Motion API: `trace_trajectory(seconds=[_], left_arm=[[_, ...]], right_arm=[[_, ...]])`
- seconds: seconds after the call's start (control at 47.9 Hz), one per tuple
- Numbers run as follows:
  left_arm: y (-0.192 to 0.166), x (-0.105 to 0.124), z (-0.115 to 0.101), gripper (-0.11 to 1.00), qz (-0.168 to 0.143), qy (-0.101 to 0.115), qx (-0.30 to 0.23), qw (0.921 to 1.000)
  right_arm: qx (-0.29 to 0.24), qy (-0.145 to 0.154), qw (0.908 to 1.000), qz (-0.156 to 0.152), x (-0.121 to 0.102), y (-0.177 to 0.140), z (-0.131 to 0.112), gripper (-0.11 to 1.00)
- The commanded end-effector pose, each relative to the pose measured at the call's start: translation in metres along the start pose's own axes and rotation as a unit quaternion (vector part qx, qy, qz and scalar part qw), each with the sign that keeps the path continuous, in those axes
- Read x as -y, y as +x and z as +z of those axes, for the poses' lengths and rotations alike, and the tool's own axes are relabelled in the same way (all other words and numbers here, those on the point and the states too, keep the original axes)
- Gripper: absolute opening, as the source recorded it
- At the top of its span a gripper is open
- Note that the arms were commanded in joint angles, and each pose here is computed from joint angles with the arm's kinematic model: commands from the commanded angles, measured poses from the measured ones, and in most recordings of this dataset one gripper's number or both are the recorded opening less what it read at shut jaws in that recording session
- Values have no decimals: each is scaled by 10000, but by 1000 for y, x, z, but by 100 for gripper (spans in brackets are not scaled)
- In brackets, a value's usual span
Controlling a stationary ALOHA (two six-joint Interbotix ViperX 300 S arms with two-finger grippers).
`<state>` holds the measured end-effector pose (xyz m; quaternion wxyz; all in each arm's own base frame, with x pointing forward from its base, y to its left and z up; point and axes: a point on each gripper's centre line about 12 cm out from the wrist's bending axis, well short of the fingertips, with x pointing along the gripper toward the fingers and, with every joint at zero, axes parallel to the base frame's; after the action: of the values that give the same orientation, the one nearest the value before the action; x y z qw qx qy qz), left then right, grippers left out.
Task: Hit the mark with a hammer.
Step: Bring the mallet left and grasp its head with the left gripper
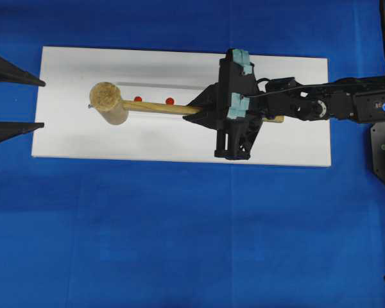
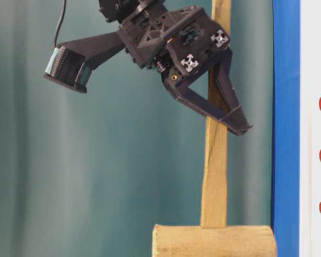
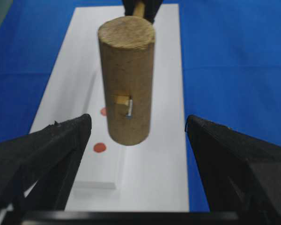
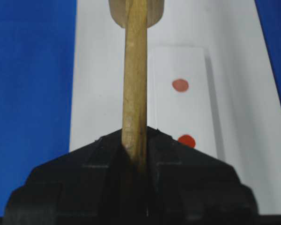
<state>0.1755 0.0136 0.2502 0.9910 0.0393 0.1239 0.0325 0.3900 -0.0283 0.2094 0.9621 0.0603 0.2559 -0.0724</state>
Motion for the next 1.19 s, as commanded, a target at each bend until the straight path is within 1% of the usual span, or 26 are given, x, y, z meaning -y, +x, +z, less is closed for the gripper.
trace_trajectory(seconds=[0.0, 0.167, 0.334, 0.48, 0.564, 0.731, 0.981, 1.169], left_arm=[[1, -2, 4, 80, 57, -28, 49, 10000], [7, -4, 3, 80, 122, -48, 128, 9998], [28, -5, 3, 82, 160, -228, 442, 9986], [47, -5, 0, 88, 142, -412, 461, 9980], [58, -5, 0, 91, 131, -464, 424, 9979], [81, -5, 3, 93, 124, -469, 347, 9982], [114, -3, 7, 93, 74, -451, 181, 9988], [125, -4, 8, 92, 76, -400, 65, 9991]], right_arm=[[227, -17, 9997, 24, -2, -4, 17, 2], [217, -13, 9998, 28, -1, -4, 17, 2], [252, -27, 9997, 1, -1, -4, 18, 2], [239, -28, 9997, 6, -1, -4, 17, 2], [234, -28, 9997, 12, -1, -4, 17, 2], [244, -28, 9997, 1, -1, -4, 17, 2], [237, -28, 9997, 0, -1, -4, 17, 2], [239, -28, 9997, 6, -1, -4, 17, 2]])
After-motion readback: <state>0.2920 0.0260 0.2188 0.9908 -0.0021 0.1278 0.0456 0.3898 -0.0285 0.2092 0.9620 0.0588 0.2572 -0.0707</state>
